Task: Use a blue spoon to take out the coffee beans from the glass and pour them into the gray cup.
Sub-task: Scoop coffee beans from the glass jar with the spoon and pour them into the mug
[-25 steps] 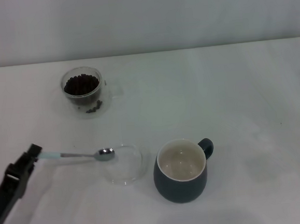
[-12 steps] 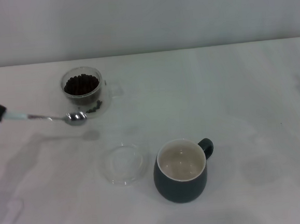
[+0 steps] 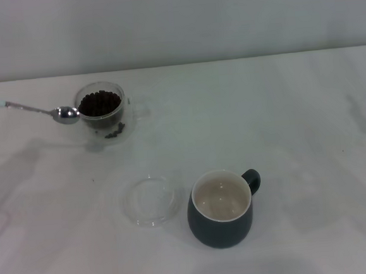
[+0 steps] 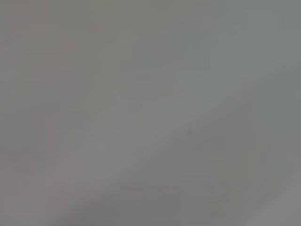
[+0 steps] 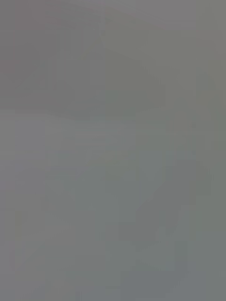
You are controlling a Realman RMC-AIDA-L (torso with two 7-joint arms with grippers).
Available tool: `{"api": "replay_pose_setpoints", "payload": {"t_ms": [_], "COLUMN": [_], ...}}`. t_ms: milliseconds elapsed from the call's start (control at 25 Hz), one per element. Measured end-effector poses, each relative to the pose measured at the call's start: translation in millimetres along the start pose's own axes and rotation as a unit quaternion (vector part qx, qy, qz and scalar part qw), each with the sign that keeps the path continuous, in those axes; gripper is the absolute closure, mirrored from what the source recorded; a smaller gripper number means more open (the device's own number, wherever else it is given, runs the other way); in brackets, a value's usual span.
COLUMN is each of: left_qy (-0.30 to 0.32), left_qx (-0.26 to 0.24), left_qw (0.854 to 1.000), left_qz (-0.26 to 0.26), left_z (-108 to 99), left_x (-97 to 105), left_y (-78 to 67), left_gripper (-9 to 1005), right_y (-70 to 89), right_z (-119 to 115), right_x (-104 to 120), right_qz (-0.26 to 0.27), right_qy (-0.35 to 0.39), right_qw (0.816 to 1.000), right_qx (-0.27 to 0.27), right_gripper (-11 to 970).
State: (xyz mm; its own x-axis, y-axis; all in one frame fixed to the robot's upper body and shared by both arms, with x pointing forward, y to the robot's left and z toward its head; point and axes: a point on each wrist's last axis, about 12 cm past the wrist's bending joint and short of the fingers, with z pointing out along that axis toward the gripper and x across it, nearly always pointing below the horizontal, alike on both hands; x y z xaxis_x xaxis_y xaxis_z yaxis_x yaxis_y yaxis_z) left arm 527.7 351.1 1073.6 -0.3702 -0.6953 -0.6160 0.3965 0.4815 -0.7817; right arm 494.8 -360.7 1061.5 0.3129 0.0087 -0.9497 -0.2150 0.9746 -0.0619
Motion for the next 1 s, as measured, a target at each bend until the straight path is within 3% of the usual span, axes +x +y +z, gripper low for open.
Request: {"api": "replay_pose_setpoints", "payload": {"t_ms": [400,680,1000], "left_qy": [0.069,0.101,0.161], "left_qx": [-0.011,-0.059,-0.1], "left_qw": [0.997,0.992,0.979], "left_qz": [0.032,0.05,0.08], "left_z": [44.9,72.7,103.1], "left_x": [-57.7,-83.3,-98.8], "left_y": [-7.5,-9.8,-20.4], "left_gripper": [861,861,861], "right_y": [29.4,45.9,61.8], "right_z": [-3.7,-12.6,-20.1], "right_x": [-4.9,-7.2,-7.2], "right_qz": [0.019,0.032,0.047], "right_qy": [-0.038,-0.049,-0.048], "right_qw": [0.997,0.991,0.981], "right_qx": [-0.067,-0.124,-0.182], "right_gripper": [388,390,390]}}
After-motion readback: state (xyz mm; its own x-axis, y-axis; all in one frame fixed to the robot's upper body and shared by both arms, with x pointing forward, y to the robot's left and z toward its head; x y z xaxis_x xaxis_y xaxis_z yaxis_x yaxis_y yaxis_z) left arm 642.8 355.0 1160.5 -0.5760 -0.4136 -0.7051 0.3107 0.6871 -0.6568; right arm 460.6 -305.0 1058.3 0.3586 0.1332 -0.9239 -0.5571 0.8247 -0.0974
